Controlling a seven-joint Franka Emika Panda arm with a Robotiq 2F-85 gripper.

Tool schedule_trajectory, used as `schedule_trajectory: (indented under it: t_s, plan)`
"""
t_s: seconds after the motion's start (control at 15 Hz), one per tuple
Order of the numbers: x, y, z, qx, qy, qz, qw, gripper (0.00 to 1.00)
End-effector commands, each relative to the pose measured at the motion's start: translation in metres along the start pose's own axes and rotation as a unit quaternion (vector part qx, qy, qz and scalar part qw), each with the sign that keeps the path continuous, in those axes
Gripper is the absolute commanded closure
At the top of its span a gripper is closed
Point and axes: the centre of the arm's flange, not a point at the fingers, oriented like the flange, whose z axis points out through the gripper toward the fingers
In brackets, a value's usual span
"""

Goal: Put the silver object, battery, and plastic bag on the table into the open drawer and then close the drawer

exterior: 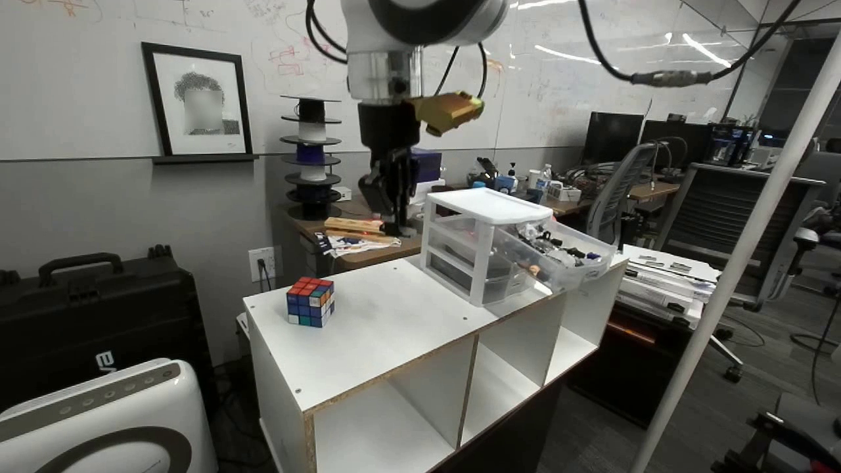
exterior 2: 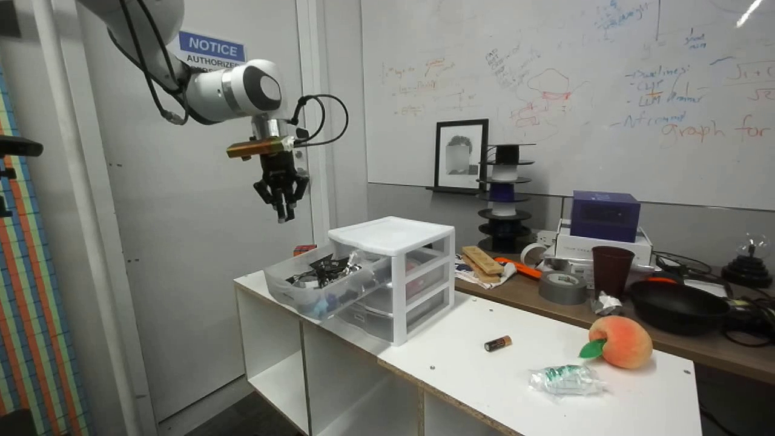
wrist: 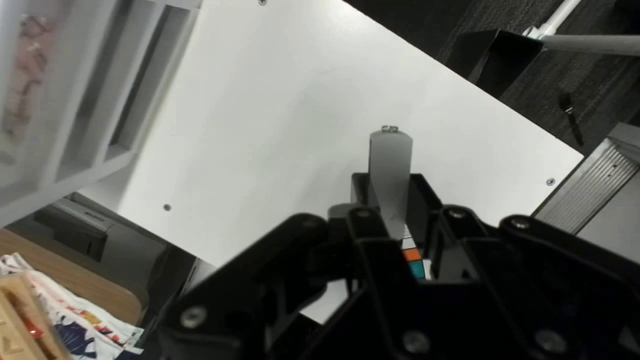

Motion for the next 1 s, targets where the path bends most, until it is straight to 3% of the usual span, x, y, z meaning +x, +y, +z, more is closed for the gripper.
schedule_trajectory:
  t_s: [0.0,0.2,0.4,0.6,0.93]
  plan:
    - [-0.063,0.023,-0.067,-0.009,0.021,0.035,0.9991,0.90]
    - [-0.106,0.047,-0.103,-0.020,0.033,0.069,0.9969,0.90]
    - [-0.147,0.078,-0.104,-0.032,0.016,0.109,0.9934,0.89]
    - [-0.185,0.113,-0.077,-0.022,-0.033,0.147,0.9884,0.89]
    - [-0.216,0.160,-0.014,-0.014,-0.069,0.180,0.9811,0.89]
